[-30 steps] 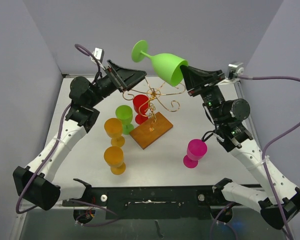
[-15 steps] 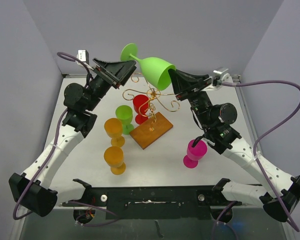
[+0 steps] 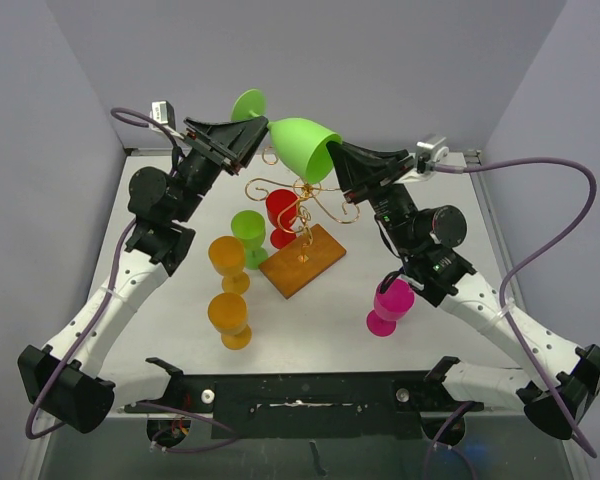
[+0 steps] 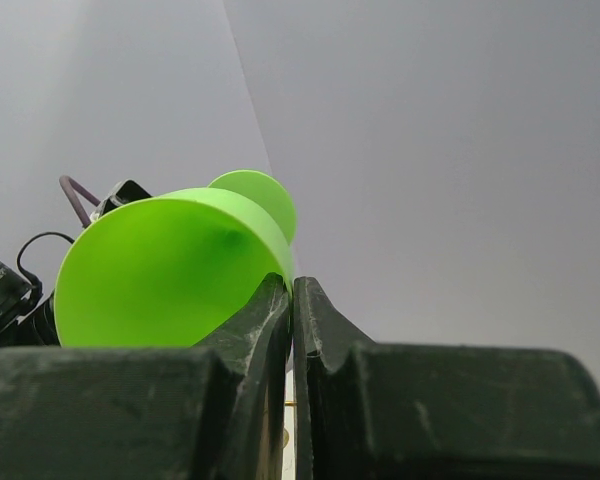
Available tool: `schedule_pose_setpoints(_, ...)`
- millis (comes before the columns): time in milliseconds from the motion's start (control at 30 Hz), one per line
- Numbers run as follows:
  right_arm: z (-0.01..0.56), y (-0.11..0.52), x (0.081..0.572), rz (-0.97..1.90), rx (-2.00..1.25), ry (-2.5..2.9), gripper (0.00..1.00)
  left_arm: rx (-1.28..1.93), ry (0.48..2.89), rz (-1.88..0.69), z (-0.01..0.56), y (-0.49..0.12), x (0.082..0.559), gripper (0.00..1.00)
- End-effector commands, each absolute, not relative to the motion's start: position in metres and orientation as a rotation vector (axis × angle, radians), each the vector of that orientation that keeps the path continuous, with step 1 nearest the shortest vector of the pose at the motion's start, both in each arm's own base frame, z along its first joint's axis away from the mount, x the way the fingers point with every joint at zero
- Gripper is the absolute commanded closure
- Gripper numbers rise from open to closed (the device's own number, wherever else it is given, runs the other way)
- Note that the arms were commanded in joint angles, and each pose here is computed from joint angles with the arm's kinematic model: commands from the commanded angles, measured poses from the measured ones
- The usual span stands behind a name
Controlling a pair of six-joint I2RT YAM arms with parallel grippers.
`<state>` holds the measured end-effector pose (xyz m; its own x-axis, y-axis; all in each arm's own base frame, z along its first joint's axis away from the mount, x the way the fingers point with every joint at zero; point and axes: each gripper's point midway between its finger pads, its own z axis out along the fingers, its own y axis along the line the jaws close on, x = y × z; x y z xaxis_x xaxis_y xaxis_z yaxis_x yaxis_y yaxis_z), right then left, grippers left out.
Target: Place the wine glass upside down on the wine glass rack
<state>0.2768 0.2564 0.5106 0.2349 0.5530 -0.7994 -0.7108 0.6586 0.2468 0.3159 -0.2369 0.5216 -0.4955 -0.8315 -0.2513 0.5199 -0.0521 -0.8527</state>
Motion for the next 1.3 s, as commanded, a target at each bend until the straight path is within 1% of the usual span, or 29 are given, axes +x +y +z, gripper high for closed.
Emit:
schedule_pose_setpoints(0,0.519,0.265,0.264,0.944,-0.209,0.952,1.0,-0.367,1.11,-1.744,0.546,-0.228,0.309,0.64)
schedule_pose_setpoints(267,0.508,0.278,0.259,0.997,-0.265,0.981,1.0,-0.372,1.098,-1.754,0.544,-0.228,0.31,0.74)
schedule_pose_setpoints(467,0.5,0.283,0.255,1.034,-0.286,1.006,1.0,-0.36,1.091,-1.764,0.543,-0.23,0.309,0.87)
schedule_pose_setpoints(500,0.499,0.283,0.254,1.04,-0.286,1.01,1.0,-0.354,1.091,-1.764,0.543,-0.23,0.308,0.91)
schedule_pose_setpoints(533,0.497,0.283,0.254,1.044,-0.284,1.015,1.0,-0.351,1.091,-1.761,0.542,-0.229,0.308,0.97)
schedule_pose_setpoints(567,0.497,0.282,0.253,1.051,-0.279,1.02,1.0,-0.347,1.09,-1.757,0.542,-0.229,0.307,1.0)
schedule_pose_setpoints(600,0.497,0.281,0.252,1.053,-0.273,1.023,0.97,-0.343,1.091,-1.751,0.542,-0.229,0.306,1.0)
schedule_pose_setpoints(667,0.497,0.279,0.251,1.064,-0.262,1.037,0.88,-0.331,1.097,-1.73,0.541,-0.228,0.306,1.0)
schedule_pose_setpoints(833,0.496,0.265,0.249,1.065,-0.19,1.101,0.63,-0.289,1.13,-1.646,0.541,-0.22,0.307,1.0)
schedule_pose_setpoints(900,0.49,0.257,0.246,1.046,-0.178,1.14,0.51,-0.279,1.142,-1.598,0.541,-0.206,0.311,1.0)
schedule_pose_setpoints(933,0.488,0.253,0.245,1.036,-0.17,1.156,0.48,-0.274,1.152,-1.575,0.541,-0.2,0.313,1.0)
schedule_pose_setpoints(1067,0.482,0.237,0.235,1.008,-0.154,1.205,0.43,-0.222,1.181,-1.452,0.546,-0.169,0.319,1.0)
schedule_pose_setpoints(1267,0.481,0.219,0.227,0.948,-0.155,1.237,0.41,-0.125,1.235,-1.176,0.545,-0.137,0.329,1.0)
